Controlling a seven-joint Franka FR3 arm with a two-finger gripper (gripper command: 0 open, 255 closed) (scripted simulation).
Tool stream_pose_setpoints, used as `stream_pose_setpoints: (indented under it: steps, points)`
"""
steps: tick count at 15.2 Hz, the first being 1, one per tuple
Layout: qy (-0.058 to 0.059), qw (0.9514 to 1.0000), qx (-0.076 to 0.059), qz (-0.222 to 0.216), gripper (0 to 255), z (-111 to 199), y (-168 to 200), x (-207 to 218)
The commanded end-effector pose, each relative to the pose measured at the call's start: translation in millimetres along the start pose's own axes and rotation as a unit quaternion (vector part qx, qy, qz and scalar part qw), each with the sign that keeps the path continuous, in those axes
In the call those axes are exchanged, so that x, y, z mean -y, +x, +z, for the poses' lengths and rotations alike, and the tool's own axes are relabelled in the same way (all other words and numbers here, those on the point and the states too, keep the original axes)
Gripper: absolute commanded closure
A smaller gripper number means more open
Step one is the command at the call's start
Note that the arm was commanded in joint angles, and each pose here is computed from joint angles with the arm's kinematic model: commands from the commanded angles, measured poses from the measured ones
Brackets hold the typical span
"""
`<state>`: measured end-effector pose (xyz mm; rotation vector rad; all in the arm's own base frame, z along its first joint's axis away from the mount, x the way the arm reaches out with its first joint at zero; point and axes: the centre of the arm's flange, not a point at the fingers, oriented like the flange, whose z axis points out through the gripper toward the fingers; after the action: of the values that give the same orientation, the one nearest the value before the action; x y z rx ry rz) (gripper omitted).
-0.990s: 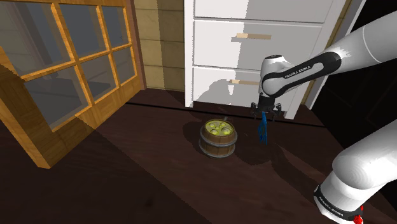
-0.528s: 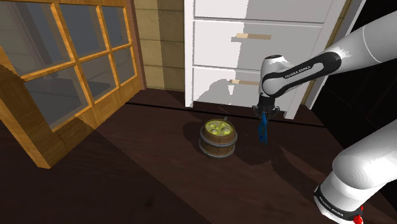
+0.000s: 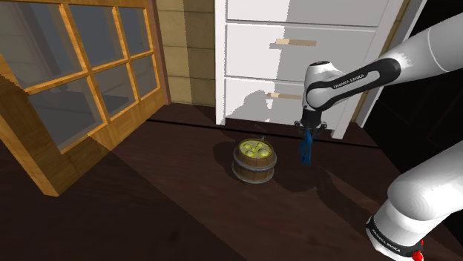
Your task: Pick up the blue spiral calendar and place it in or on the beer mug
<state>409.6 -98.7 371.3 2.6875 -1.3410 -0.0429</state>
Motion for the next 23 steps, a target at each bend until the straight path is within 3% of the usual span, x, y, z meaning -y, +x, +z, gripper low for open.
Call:
stream_pose_setpoints:
  steps: [1, 23]
  points:
    - [0.0, 1.0, 0.0, 0.0, 255, -10.3, 0.9, -1.5]
    - [0.0, 1.0, 0.0, 0.0, 255, -125.3, 5.1, -17.3]
